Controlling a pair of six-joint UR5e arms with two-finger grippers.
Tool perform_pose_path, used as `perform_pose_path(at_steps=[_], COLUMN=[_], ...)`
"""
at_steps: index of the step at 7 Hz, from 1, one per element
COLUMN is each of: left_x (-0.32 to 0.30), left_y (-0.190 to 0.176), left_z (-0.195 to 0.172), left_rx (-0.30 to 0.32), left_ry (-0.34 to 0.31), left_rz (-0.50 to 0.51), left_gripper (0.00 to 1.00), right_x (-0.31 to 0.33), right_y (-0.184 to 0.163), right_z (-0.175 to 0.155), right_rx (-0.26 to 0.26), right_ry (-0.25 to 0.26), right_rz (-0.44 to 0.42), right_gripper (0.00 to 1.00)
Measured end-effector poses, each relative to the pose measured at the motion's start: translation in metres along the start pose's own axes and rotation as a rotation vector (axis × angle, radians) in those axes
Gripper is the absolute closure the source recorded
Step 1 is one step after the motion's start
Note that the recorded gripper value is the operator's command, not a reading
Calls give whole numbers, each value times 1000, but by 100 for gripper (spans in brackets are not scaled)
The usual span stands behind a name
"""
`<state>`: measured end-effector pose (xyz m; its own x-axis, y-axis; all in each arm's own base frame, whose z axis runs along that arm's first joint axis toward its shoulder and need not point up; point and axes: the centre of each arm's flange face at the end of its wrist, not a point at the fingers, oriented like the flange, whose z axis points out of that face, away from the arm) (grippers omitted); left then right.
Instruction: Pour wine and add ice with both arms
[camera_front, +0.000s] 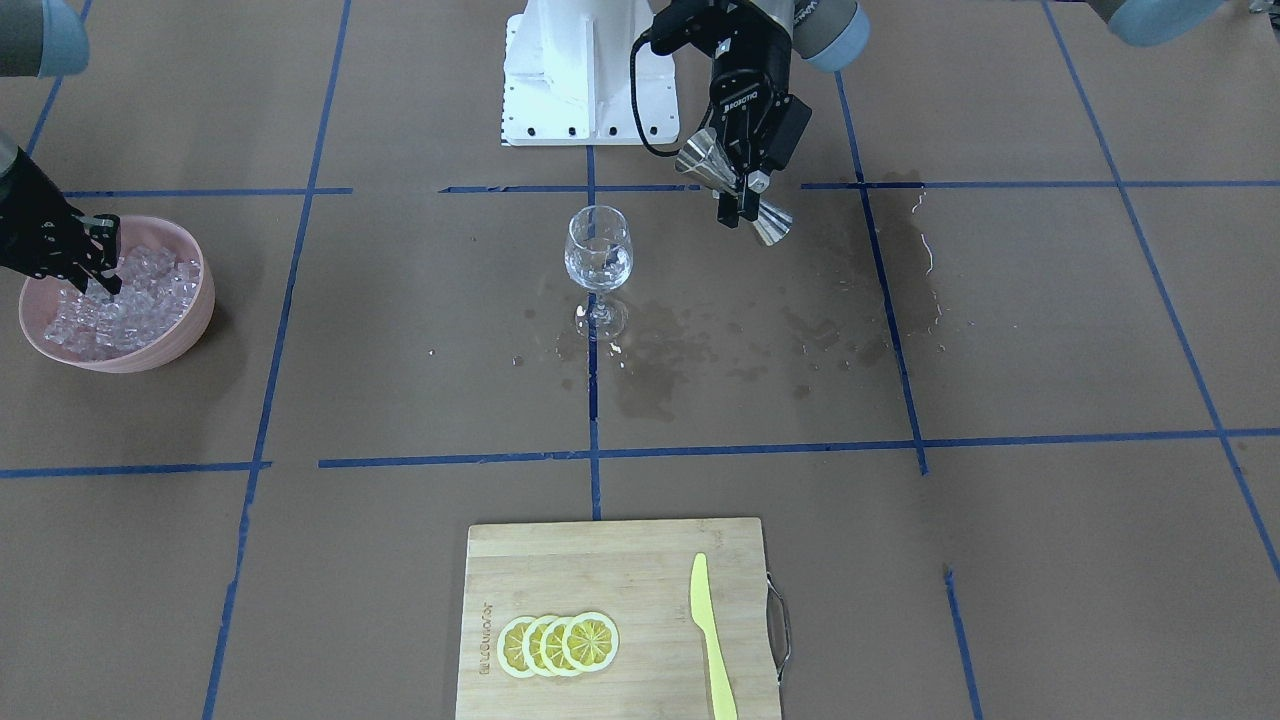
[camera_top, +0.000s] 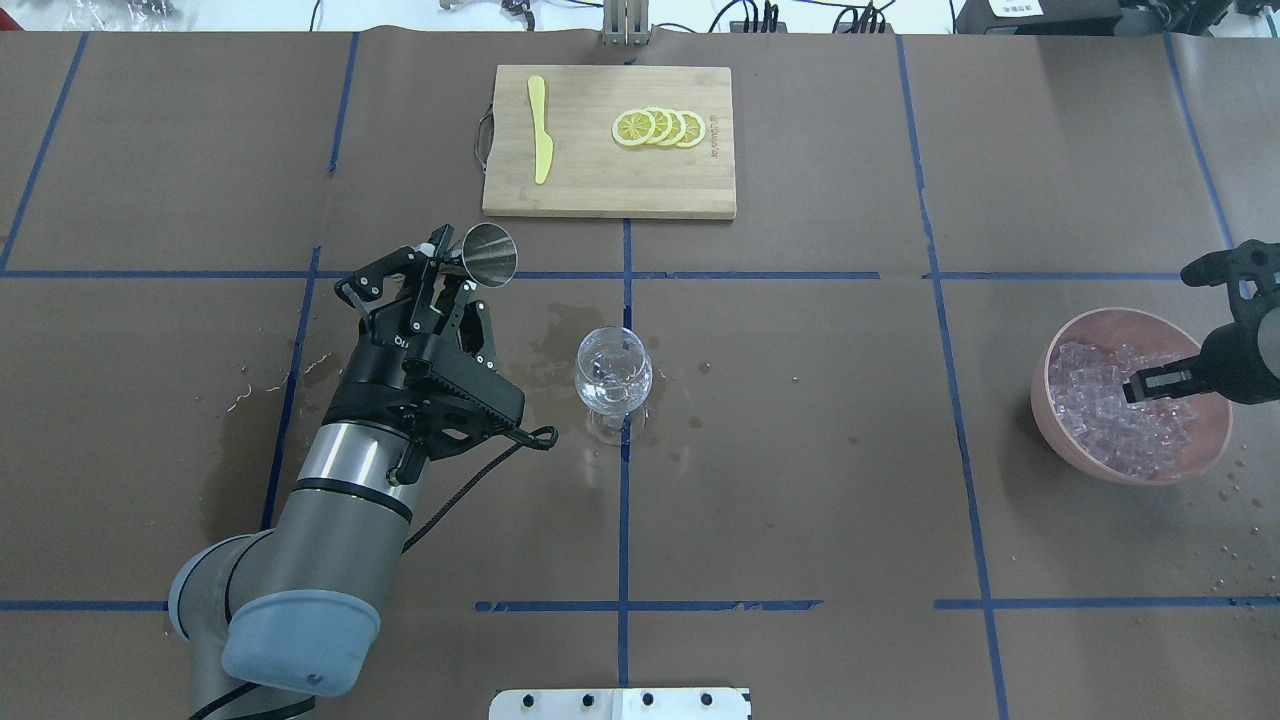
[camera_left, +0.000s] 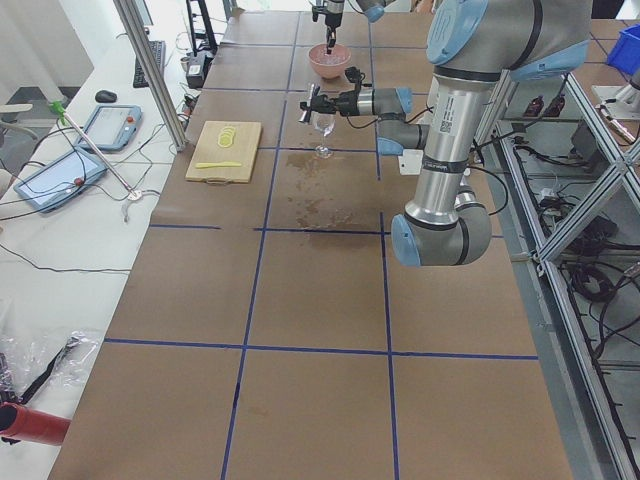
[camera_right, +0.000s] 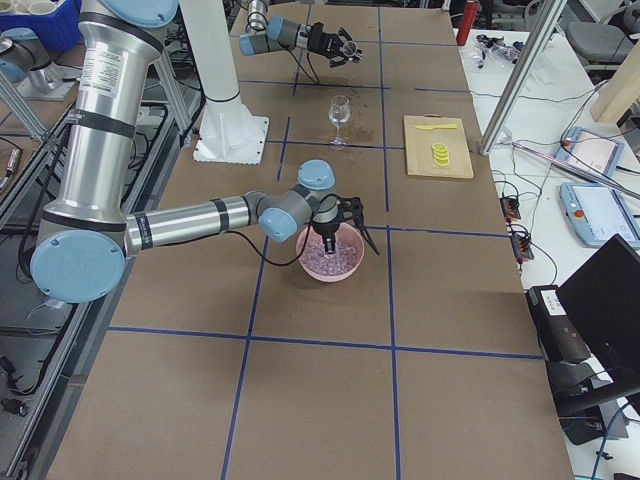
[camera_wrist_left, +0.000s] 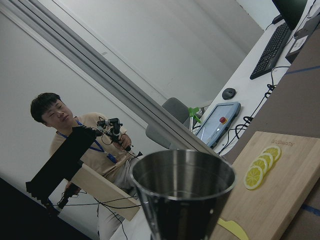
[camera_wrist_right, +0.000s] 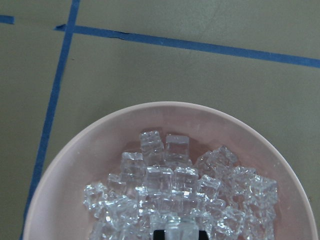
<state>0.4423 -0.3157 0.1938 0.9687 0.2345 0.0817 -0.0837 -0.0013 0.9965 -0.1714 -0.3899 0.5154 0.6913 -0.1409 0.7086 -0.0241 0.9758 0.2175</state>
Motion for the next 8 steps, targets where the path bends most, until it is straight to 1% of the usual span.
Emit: perform_pose_path(at_steps=[2, 4, 6, 7, 8], left_x=[-8, -18, -35, -48, -63], left_y=[6, 27, 76, 106, 137], left_z=[2, 14, 13, 7, -3], left_rx=[19, 4, -39, -54, -62], left_ry=[22, 65, 92, 106, 121], left_rz=[-55, -171, -262, -306, -359], left_gripper=[100, 100, 100, 100, 100], right_x=[3, 1, -13, -23, -39], right_y=[-11, -23, -41, -54, -71], right_z=[-47, -78, -102, -111, -122], right_rx=[69, 127, 173, 184, 187], right_ry=[-45, -76, -124, -137, -139], right_rz=[29, 39, 30, 28, 34], right_gripper=[100, 100, 100, 100, 100])
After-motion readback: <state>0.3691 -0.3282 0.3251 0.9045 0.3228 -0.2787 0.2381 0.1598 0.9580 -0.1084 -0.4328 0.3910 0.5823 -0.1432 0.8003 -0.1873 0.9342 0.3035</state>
